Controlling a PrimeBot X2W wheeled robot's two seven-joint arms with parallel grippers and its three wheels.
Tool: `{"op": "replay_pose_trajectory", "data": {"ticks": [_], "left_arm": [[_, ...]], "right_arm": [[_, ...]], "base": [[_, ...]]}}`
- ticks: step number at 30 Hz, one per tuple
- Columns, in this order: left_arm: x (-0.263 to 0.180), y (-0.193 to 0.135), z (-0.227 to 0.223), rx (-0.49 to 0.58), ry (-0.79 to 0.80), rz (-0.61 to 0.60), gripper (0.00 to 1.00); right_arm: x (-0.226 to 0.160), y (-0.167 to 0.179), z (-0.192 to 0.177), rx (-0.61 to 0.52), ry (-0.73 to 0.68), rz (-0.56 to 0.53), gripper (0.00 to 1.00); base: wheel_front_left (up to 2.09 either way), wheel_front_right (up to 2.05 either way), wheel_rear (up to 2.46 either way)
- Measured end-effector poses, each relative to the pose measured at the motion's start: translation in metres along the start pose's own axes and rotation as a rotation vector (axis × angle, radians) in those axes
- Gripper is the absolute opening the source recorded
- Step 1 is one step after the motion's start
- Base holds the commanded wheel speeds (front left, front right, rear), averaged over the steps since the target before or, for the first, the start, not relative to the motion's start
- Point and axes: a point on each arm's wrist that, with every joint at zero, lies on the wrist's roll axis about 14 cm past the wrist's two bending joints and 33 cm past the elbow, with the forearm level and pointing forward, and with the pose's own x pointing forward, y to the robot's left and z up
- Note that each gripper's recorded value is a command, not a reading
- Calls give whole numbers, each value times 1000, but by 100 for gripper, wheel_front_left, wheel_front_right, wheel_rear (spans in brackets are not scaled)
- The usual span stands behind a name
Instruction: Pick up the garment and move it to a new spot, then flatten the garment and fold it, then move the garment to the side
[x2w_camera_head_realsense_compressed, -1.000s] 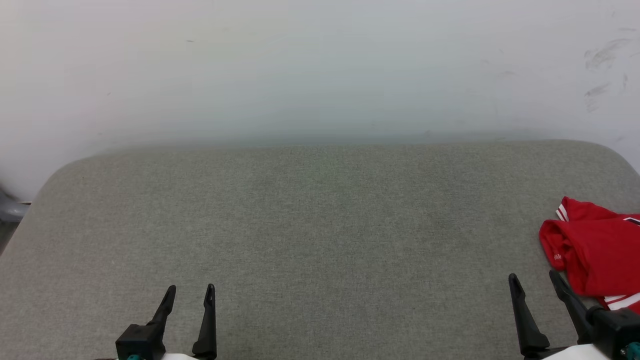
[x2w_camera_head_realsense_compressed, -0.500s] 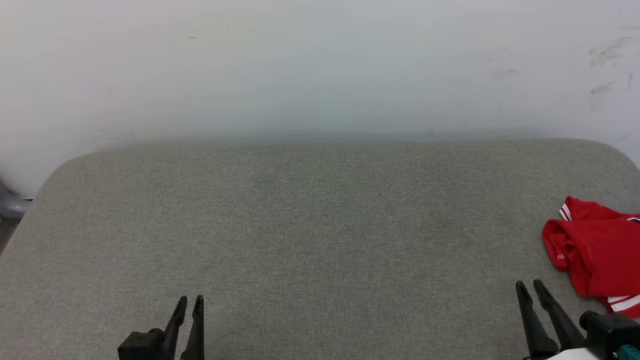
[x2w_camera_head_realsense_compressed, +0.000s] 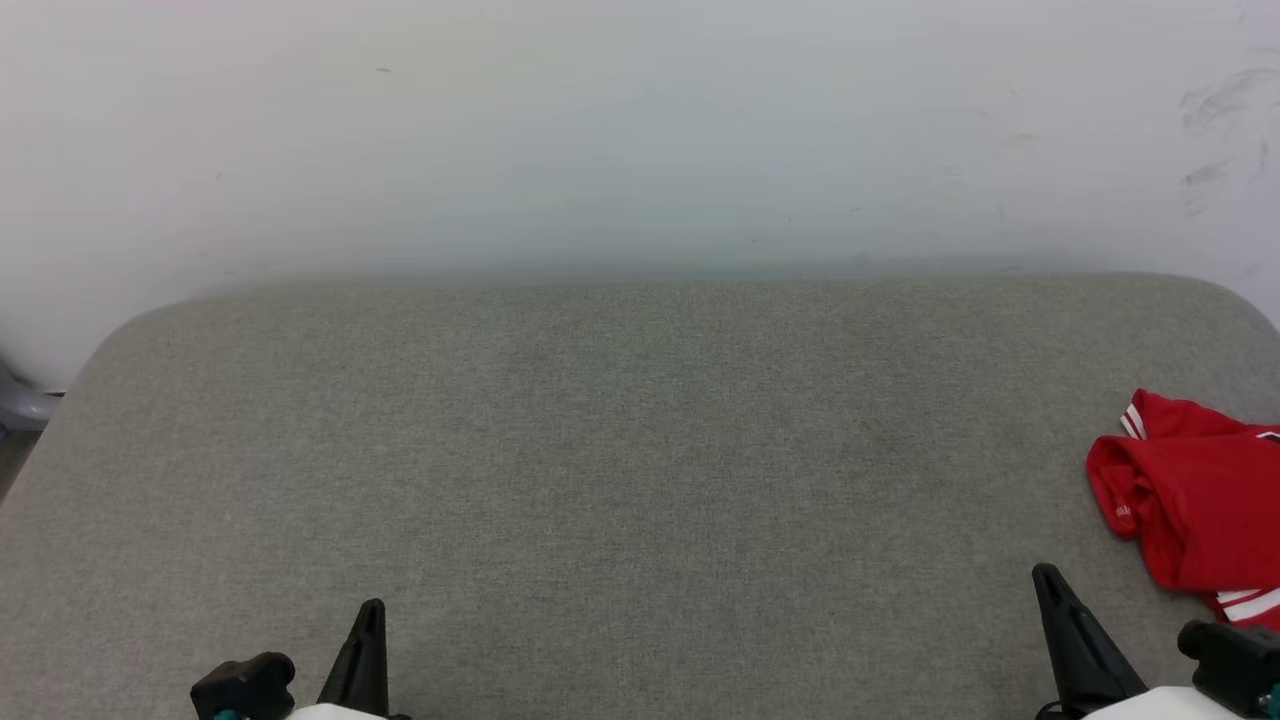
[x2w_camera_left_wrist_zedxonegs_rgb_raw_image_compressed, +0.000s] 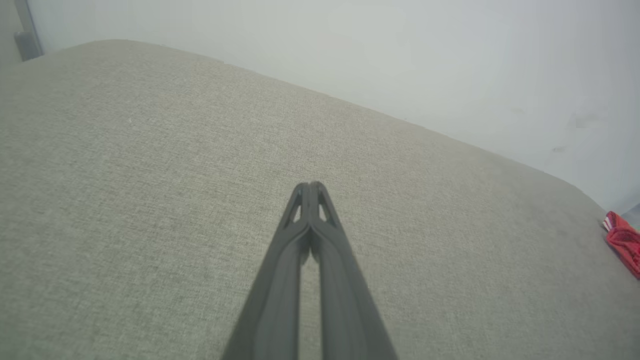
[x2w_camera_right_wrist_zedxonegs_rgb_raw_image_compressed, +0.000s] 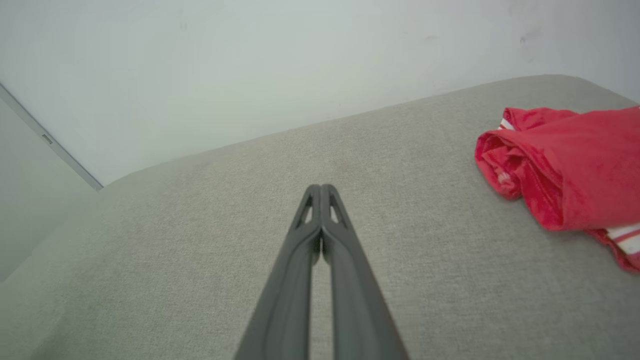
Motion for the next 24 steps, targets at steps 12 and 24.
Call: {"op": "replay_pose_trajectory", "data": {"ticks": [12, 24], "left_arm": [[8, 3, 2, -207, 17, 27, 0], [16, 5, 7, -385, 22, 37, 0]], "right_arm": [[11, -1, 2, 213, -14, 7, 0], [20, -2, 3, 396, -25, 10, 0]], "base": [[0, 0, 0], [0, 0, 0]]}}
